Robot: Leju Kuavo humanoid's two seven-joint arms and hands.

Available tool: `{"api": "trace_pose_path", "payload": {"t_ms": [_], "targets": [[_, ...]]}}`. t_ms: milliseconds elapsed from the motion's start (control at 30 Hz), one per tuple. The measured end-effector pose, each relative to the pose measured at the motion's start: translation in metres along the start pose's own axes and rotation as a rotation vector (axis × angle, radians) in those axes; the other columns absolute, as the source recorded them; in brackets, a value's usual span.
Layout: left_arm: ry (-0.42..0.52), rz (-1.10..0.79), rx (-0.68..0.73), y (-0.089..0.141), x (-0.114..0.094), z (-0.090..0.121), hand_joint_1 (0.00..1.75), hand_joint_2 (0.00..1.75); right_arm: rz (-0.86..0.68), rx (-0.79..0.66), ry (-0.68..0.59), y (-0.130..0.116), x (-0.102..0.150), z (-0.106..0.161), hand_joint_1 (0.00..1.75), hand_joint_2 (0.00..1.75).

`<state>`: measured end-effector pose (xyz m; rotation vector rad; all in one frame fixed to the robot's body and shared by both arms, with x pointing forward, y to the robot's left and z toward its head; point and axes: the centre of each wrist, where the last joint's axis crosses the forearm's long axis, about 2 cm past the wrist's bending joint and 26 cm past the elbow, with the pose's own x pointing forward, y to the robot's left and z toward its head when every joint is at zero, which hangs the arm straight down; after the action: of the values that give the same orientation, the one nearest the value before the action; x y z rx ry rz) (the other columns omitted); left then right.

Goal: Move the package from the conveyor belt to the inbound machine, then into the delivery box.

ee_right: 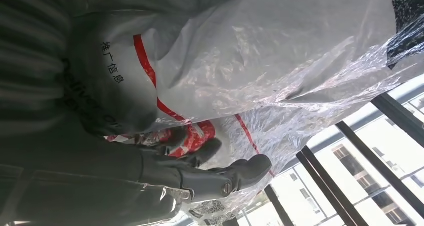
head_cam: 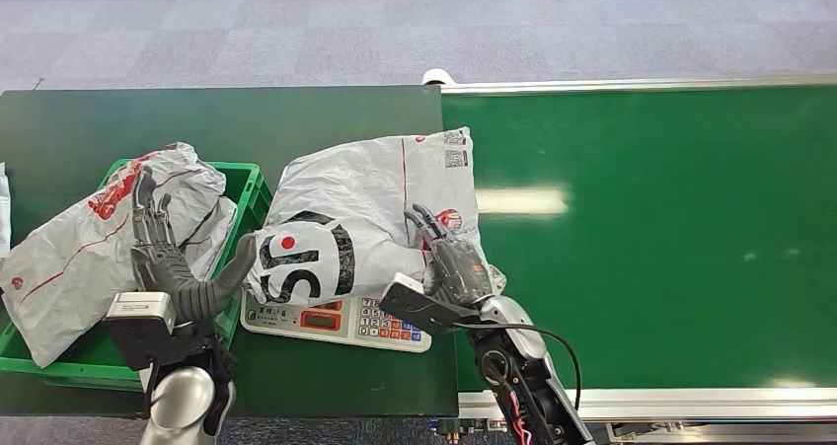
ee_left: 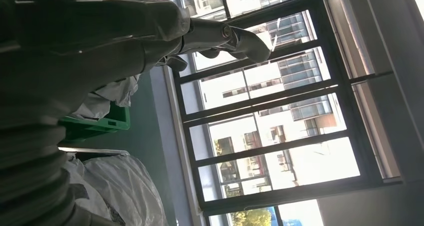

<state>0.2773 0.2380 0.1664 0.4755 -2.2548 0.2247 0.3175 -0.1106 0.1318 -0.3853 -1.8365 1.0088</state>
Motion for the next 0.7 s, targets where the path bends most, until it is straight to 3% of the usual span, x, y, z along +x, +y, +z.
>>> {"api": "trace_pose_path", "payload": {"t_ms": [367, 533, 700], "targets": [[-0.013, -0.015, 0.011, 0.003, 0.001, -0.001, 0.00, 1.75, -0.029, -0.023, -0.008, 0.004, -0.001, 0.002, 0.00, 1.75], [-0.031, 0.037, -0.028, 0.006, 0.006, -0.003, 0.00, 1.75, -0.197, -0.154, -0.105, 0.003, 0.004, 0.016, 0.00, 1.75], [-0.033, 0.097, -0.214, -0.009, 0.019, -0.002, 0.00, 1.75, -0.429, -0.306, -0.199, -0.002, 0.017, 0.040, 0.00, 1.75]]}}
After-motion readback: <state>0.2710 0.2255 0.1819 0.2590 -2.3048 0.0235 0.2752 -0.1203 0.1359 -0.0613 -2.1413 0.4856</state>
